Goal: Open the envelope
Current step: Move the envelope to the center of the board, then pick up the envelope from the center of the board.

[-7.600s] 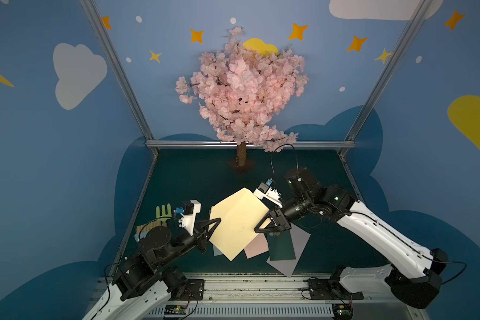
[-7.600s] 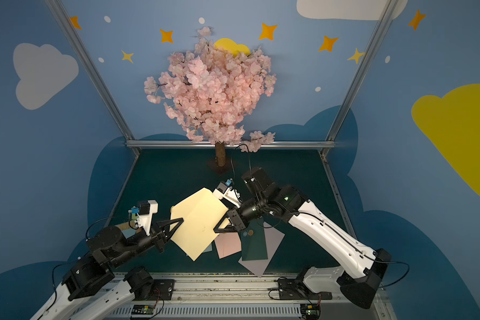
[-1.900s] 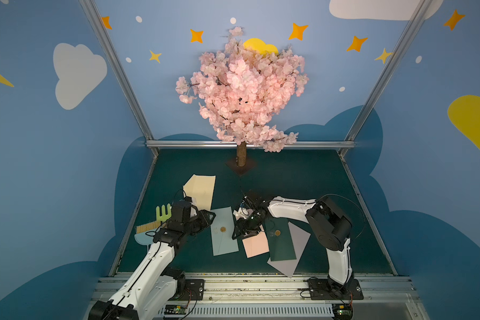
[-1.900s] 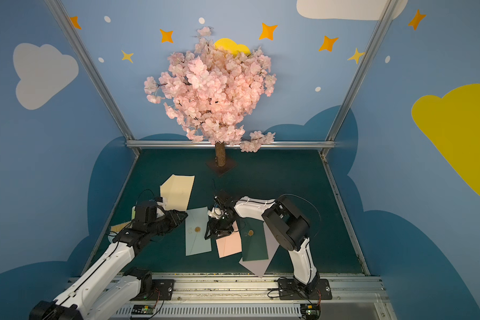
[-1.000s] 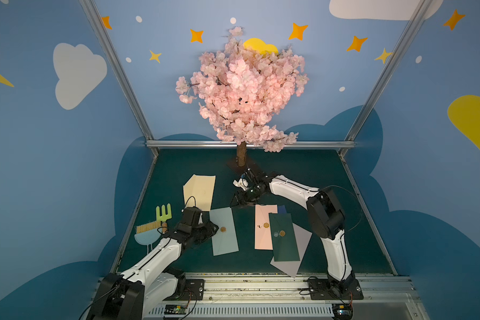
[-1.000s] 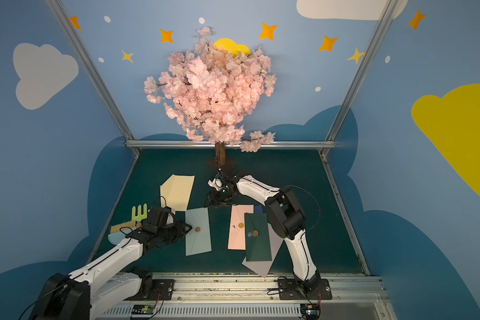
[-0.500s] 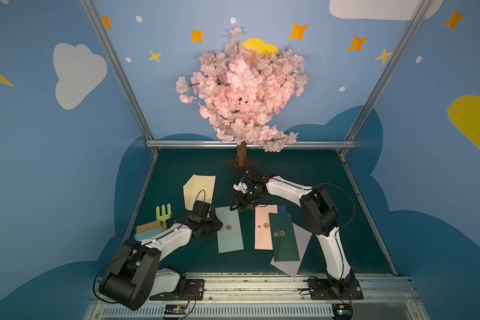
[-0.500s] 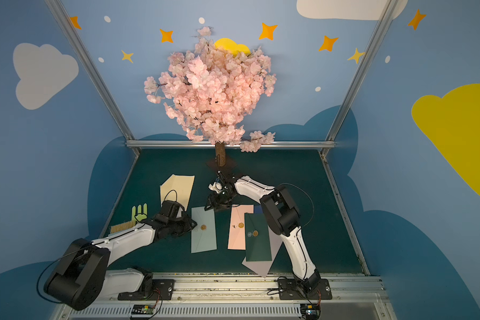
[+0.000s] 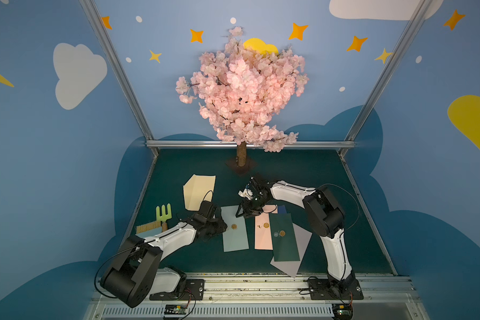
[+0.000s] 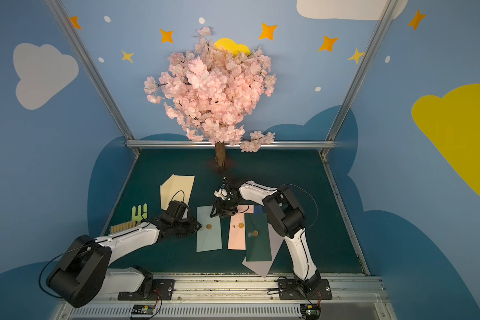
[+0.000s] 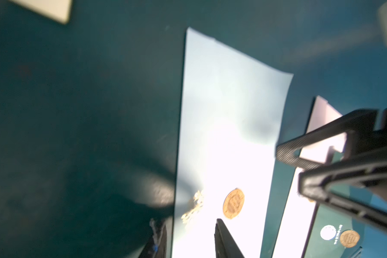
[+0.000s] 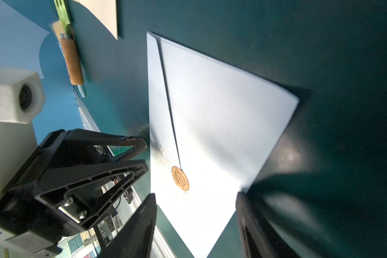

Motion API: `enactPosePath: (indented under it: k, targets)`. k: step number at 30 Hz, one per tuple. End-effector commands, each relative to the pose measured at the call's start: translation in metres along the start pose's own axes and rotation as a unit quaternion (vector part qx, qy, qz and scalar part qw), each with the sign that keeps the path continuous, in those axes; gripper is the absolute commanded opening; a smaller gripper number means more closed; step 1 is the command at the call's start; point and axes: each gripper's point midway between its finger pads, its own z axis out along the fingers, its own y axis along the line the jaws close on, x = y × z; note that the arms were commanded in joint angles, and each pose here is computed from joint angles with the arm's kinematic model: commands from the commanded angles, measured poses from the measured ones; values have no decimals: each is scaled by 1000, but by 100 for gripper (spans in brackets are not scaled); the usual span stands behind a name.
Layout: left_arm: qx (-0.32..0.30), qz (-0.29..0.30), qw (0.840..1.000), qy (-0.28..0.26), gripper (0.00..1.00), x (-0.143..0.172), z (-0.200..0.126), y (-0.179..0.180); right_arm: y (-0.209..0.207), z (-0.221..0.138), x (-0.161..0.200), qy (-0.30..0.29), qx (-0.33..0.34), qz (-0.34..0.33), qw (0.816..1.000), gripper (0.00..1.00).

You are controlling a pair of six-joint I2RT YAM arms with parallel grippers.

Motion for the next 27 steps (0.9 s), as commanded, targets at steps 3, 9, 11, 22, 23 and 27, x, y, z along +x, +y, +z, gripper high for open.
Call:
enactPosePath:
  k: [3, 9, 11, 22, 23, 27]
  targets:
    - [33, 33, 999, -15, 38, -12, -29, -30, 17, -38, -25, -41, -6, -24, 999, 60]
    - [62, 40, 997, 9, 34, -8, -23, -50, 2, -38, -52, -47, -26, -6, 999, 59]
    - [50, 31, 998, 24, 28, 0, -13, -43, -1, -35, -58, -46, -33, -5, 998, 58]
    - [12, 10, 998, 55, 21, 27, 10, -15, -29, -7, -57, -16, -39, 11, 999, 57]
    - [11, 11, 998, 58, 21, 28, 11, -14, -31, -6, -56, -14, -41, 12, 999, 57]
    - [8, 10, 998, 63, 21, 31, 15, -11, -33, 1, -54, -6, -51, 19, 999, 54]
